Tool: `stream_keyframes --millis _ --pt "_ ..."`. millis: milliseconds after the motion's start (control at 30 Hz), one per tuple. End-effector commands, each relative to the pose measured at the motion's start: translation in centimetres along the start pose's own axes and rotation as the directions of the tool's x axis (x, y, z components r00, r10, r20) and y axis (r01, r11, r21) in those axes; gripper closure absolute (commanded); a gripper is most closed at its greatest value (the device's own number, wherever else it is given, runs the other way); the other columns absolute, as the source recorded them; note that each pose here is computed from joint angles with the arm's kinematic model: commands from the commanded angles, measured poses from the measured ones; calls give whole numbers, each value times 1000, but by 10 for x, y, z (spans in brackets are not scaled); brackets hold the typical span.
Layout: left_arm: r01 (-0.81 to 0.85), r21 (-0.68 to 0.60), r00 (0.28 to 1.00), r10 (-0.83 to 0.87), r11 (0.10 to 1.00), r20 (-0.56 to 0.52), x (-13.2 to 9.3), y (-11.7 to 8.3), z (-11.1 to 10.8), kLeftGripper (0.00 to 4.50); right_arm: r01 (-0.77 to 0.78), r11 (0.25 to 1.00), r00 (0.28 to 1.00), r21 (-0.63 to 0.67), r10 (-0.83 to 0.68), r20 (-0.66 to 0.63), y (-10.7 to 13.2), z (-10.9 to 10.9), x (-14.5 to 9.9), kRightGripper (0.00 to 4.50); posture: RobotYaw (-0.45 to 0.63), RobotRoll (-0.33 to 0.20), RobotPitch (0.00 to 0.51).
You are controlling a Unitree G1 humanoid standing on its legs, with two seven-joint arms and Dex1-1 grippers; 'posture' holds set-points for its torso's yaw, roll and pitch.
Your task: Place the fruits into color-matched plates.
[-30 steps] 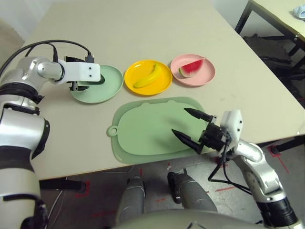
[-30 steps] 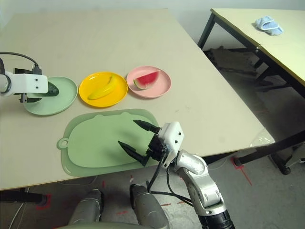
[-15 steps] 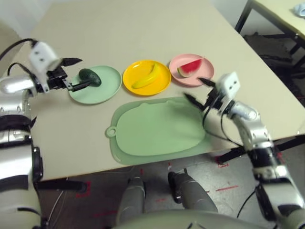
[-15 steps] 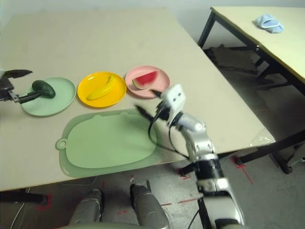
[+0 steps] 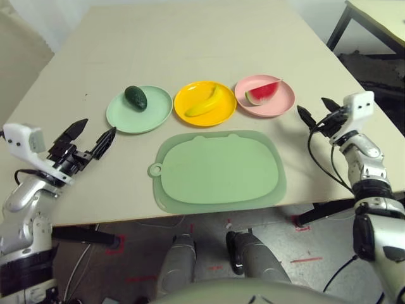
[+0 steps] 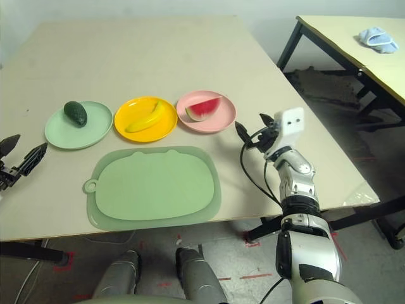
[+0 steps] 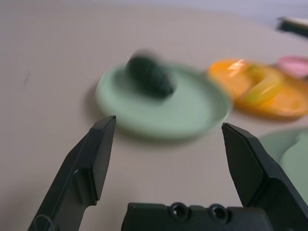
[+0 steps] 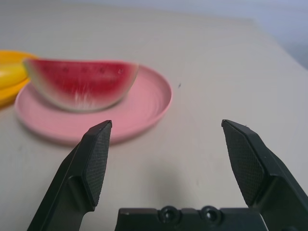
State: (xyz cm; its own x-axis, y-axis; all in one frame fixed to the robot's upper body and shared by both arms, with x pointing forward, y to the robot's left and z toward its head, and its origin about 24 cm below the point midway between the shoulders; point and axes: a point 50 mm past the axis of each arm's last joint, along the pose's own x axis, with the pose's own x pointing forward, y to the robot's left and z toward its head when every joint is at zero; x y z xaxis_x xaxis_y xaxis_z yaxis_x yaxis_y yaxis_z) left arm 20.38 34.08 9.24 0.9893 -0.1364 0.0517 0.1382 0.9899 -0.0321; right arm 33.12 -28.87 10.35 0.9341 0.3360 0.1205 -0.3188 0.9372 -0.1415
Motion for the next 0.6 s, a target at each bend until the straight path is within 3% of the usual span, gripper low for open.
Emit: stream_keyframes --millis 33,300,600 --pt "-74 -1 997 74 997 21 -7 6 -6 15 7 1000 1000 0 -6 18 -2 -2 -6 0 -7 0 163" --pt "-114 26 993 114 993 30 -2 12 -7 15 37 999 997 7 -37 61 3 -1 -6 0 -5 0 166" --pt "-104 36 994 104 994 20 -3 12 -8 15 89 996 993 24 -91 72 13 -4 -27 0 -39 0 189"
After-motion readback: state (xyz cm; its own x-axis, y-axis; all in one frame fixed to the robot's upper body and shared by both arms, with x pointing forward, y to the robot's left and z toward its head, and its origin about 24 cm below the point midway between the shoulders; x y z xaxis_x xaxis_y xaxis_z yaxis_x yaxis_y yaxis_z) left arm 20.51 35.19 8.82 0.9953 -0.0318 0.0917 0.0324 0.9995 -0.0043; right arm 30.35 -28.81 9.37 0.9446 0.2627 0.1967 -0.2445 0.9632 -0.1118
